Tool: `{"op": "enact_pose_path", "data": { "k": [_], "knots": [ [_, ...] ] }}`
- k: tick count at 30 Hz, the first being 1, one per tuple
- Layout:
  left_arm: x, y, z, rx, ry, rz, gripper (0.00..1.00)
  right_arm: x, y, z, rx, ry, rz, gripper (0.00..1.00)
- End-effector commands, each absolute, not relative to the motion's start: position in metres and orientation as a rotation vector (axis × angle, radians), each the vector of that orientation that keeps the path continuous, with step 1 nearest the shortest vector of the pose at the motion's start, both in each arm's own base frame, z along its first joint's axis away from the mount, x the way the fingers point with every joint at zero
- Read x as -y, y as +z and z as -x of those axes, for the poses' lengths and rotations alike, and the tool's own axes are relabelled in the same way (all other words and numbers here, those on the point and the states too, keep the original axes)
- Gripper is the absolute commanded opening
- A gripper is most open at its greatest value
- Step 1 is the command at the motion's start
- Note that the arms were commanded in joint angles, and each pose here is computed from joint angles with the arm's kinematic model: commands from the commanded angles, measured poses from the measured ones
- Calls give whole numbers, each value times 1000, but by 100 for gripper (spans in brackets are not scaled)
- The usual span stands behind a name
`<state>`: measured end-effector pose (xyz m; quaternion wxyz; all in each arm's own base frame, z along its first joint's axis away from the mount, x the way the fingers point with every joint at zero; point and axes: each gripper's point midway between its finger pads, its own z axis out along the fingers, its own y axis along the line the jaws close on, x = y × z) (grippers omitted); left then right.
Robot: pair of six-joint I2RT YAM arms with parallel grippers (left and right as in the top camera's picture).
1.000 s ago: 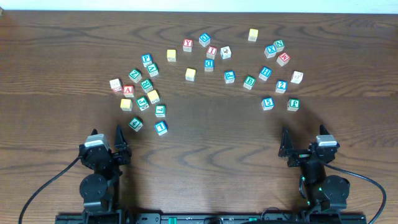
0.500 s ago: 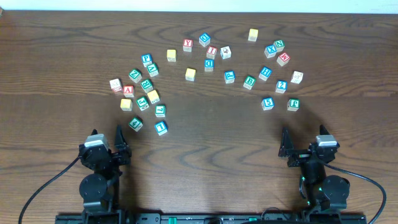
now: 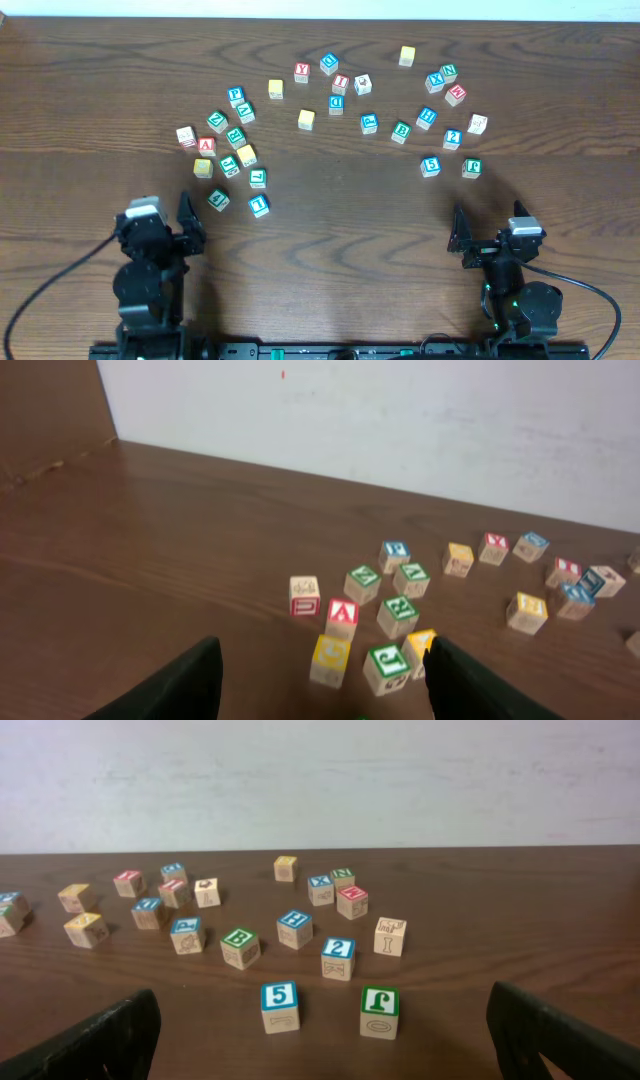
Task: Spell out AI2
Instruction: 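Move the left gripper over the red 'A' block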
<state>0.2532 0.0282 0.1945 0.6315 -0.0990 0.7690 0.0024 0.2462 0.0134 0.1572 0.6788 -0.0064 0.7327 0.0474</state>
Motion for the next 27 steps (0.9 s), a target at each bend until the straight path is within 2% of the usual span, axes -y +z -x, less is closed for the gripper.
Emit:
{"op": "enact_pose_path", "data": {
  "k": [1, 15, 27],
  "knots": [
    [-26, 221, -260, -1768, -1, 204, 64, -12, 157, -246, -1644, 93, 19, 99],
    [-10, 272, -297, -2127, -103, 172, 64, -12, 157, -246, -1644, 93, 19, 99],
    [5, 274, -339, -2541, -254, 203, 64, -12, 157, -246, -1644, 93, 19, 99]
  ]
}}
